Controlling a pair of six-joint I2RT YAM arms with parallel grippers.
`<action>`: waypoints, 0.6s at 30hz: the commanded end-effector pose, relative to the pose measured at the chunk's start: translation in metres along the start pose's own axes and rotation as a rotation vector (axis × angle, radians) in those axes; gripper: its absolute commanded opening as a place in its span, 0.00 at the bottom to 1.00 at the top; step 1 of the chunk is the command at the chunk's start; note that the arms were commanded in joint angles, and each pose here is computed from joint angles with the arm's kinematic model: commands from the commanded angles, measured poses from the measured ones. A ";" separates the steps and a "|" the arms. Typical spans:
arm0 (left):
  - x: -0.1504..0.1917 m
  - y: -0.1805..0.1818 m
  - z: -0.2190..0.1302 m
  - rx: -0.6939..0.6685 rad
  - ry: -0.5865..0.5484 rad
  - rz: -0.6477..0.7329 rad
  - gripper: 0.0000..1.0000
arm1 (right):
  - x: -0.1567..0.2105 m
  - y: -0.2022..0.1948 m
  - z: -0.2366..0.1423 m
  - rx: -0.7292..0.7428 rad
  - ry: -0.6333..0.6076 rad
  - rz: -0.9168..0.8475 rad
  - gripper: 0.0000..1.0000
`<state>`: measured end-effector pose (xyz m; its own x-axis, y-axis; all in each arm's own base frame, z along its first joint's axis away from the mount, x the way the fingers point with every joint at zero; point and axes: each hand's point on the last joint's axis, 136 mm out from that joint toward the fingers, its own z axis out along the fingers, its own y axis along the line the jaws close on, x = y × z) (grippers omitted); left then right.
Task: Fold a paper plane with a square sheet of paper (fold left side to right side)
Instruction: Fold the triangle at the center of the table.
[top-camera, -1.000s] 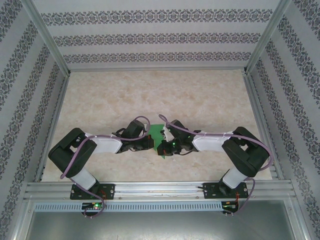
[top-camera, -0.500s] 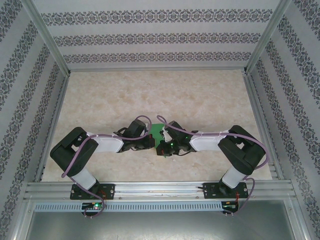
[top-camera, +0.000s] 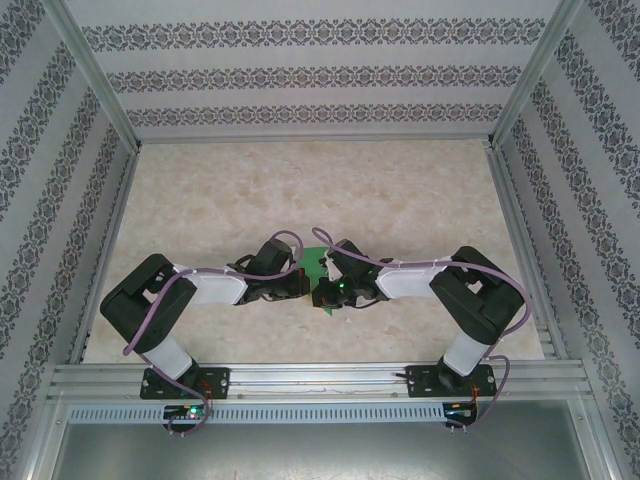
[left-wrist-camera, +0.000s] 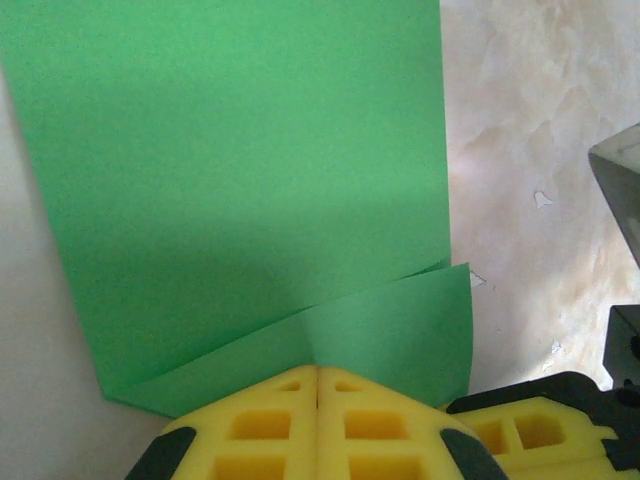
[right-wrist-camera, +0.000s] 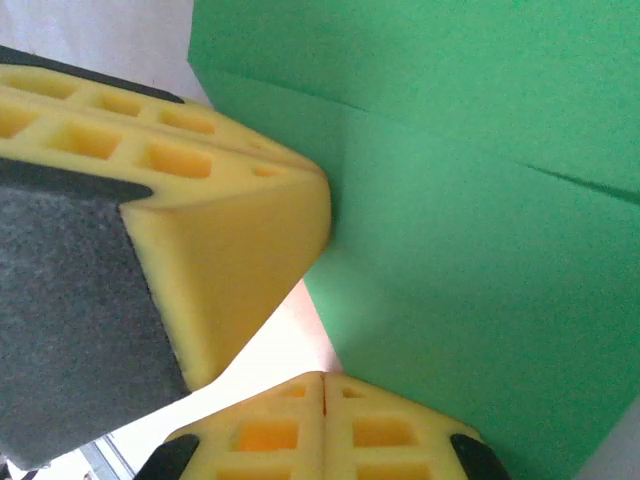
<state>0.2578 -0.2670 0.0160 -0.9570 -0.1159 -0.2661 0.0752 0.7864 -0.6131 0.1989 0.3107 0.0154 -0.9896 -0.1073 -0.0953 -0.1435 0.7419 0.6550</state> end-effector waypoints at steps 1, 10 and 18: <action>0.035 0.055 0.005 -0.219 0.103 -0.035 0.00 | -0.004 -0.011 -0.002 0.048 -0.018 0.007 0.00; 0.032 0.060 0.003 -0.262 0.099 -0.016 0.00 | 0.017 -0.025 -0.008 0.068 0.016 0.068 0.00; 0.030 0.061 0.003 -0.266 0.098 -0.014 0.00 | 0.037 -0.041 -0.014 0.096 0.038 0.106 0.00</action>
<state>0.2594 -0.2667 0.0159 -0.9581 -0.1026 -0.2672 0.0769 0.8068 -0.5858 0.1842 0.2922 0.0143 -0.9942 -0.0766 -0.0758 -0.1075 0.7486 0.6542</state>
